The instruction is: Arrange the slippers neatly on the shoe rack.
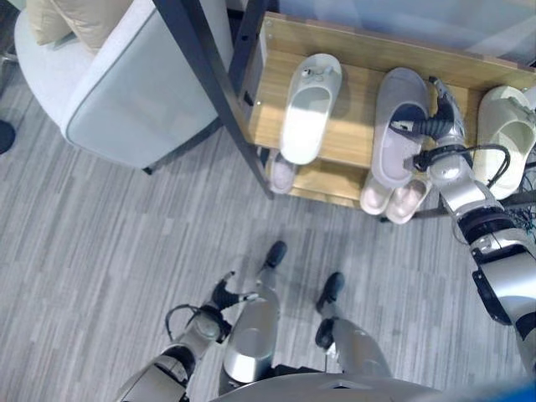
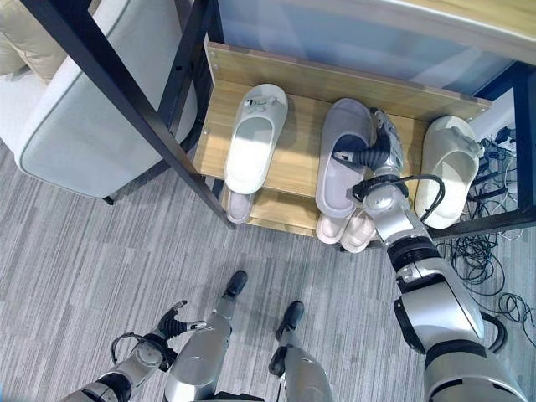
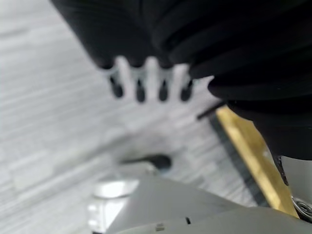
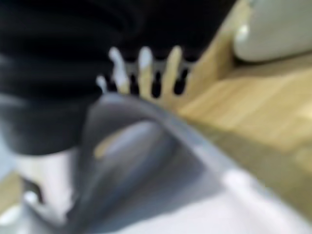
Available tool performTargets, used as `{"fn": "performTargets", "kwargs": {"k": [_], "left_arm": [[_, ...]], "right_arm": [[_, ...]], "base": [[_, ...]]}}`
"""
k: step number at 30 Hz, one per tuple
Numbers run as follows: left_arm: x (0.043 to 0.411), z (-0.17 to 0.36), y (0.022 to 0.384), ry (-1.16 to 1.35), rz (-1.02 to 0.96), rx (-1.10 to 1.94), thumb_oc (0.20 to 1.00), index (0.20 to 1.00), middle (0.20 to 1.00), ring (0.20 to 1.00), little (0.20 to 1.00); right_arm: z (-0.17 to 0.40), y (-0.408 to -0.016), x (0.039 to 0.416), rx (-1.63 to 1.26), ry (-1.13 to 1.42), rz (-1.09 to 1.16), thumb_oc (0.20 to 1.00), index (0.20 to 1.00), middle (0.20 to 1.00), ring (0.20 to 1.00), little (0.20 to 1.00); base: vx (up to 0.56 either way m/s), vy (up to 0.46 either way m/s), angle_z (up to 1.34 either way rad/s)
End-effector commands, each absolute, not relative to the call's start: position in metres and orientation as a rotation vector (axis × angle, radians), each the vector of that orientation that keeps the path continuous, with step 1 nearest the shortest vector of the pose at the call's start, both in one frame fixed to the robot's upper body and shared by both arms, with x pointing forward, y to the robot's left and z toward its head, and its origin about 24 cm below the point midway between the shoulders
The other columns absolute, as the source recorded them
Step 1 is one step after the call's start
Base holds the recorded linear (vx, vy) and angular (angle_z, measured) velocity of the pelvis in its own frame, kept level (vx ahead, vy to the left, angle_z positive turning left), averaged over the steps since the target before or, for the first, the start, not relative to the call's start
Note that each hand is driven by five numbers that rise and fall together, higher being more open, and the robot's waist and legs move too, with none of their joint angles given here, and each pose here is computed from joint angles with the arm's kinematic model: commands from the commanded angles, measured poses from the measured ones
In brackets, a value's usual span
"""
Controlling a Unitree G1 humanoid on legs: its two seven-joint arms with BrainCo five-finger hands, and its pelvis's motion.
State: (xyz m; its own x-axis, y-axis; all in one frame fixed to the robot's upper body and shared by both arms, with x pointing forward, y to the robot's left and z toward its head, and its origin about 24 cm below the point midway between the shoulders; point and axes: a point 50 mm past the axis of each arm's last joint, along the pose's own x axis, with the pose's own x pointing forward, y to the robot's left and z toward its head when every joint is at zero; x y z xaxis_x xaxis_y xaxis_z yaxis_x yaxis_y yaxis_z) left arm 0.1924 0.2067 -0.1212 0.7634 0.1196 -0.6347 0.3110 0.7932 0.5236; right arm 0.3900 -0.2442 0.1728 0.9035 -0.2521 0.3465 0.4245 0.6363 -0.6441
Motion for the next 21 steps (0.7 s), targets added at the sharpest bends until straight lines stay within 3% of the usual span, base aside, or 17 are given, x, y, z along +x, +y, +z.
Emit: {"fn": "performTargets", "kwargs": {"k": [1,3,4,5,14,21], "left_arm": [[0.180,-0.129,0.202,0.742,-0.152,0.681,1.000,1.000,1.000,1.000,1.000],[0.179,-0.130,0.204,0.753,-0.140,0.675,1.000,1.000,1.000,1.000,1.000],[0.179,-0.130,0.204,0.753,-0.140,0.675,1.000,1.000,1.000,1.000,1.000],[0.179,-0.130,0.205,0.760,-0.128,0.667,1.000,1.000,1.000,1.000,1.000],[0.179,-0.131,0.200,0.763,-0.127,0.656,1.000,1.000,1.000,1.000,1.000],[0.185,-0.128,0.188,0.724,-0.117,0.602,1.000,1.000,1.000,1.000,1.000]], "right_arm": [[0.210,-0.260,0.392,-0.811,-0.309,-0.471,1.000,1.000,1.000,1.000,1.000],[0.216,-0.256,0.393,-0.811,-0.328,-0.461,0.426,0.426,0.426,0.426,0.426],[0.216,-0.256,0.393,-0.811,-0.329,-0.461,0.244,0.244,0.244,0.244,0.244],[0.220,-0.253,0.394,-0.822,-0.345,-0.450,0.200,0.200,0.200,0.200,0.200],[0.216,-0.248,0.389,-0.798,-0.380,-0.456,0.200,0.200,0.200,0.200,0.200],[0.211,-0.221,0.332,-0.751,-0.712,-0.400,0.200,0.200,0.200,0.200,0.200]], "base": [[0.00,0.000,0.00],[0.00,0.000,0.00],[0.00,0.000,0.00],[0.00,0.000,0.00],[0.01,-0.001,0.01],[0.01,-0.051,-0.02]]}}
